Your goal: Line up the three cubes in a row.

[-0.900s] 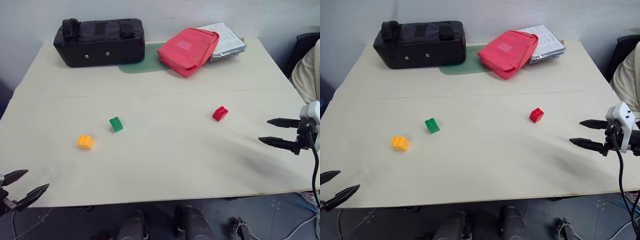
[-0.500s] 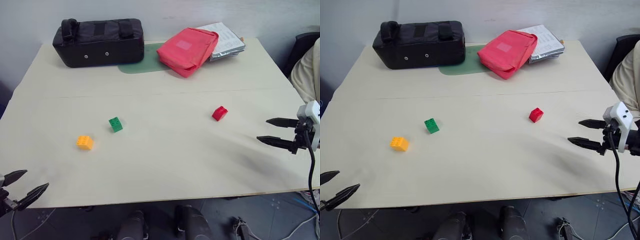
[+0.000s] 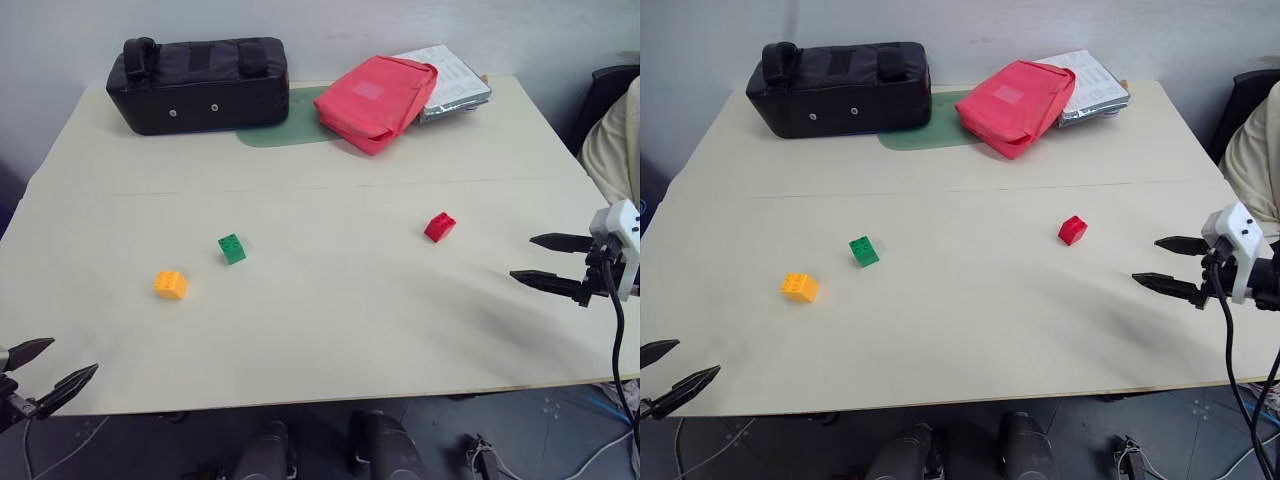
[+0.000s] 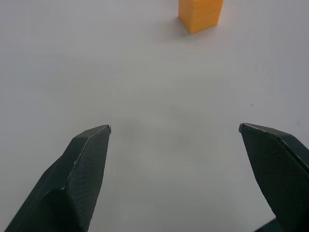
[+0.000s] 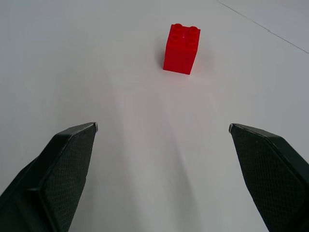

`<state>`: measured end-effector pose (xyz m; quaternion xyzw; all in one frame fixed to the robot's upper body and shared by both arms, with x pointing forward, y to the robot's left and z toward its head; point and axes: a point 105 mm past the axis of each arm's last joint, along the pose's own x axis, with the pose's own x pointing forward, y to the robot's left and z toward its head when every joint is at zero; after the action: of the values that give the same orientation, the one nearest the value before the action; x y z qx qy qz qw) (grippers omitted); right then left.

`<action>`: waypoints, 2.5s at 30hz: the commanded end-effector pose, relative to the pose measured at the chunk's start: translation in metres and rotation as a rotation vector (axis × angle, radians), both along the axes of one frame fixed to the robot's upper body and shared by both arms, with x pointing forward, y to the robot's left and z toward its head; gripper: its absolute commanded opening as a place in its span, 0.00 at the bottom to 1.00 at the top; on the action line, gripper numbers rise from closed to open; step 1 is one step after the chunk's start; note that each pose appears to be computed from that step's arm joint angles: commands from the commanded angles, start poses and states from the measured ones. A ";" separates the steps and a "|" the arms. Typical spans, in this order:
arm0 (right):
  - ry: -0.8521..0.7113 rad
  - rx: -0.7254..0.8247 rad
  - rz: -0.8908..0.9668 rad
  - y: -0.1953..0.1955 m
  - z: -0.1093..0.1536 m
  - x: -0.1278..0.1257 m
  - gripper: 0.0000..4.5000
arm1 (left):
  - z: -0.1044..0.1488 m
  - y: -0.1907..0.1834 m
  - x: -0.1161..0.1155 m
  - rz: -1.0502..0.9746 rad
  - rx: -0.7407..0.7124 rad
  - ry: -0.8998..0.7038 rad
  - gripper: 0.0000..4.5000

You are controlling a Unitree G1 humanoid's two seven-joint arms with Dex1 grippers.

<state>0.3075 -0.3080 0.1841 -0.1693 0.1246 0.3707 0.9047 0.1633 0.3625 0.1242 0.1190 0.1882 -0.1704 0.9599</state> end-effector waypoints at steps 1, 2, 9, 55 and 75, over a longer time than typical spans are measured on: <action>-0.078 0.023 -0.005 0.019 0.018 0.010 1.00 | 0.023 -0.023 0.015 -0.111 -0.044 -0.045 1.00; -0.084 0.029 -0.006 0.025 0.019 0.014 1.00 | 0.031 -0.035 0.022 -0.167 -0.072 -0.058 1.00; -0.088 0.087 -0.072 0.057 0.019 0.055 1.00 | 0.071 -0.125 0.054 -0.627 -0.124 -0.043 1.00; 0.014 -0.108 0.730 0.161 -0.048 -0.060 0.34 | 0.081 -0.229 0.062 -1.332 0.003 -0.002 1.00; 0.078 -0.191 0.682 0.162 -0.082 -0.049 0.70 | 0.078 -0.222 0.068 -1.299 0.034 -0.022 1.00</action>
<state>0.2584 -0.1486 0.0963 -0.2691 0.1444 0.6414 0.7038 0.2305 0.1366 0.1977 0.2123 0.0810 -0.7185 0.6573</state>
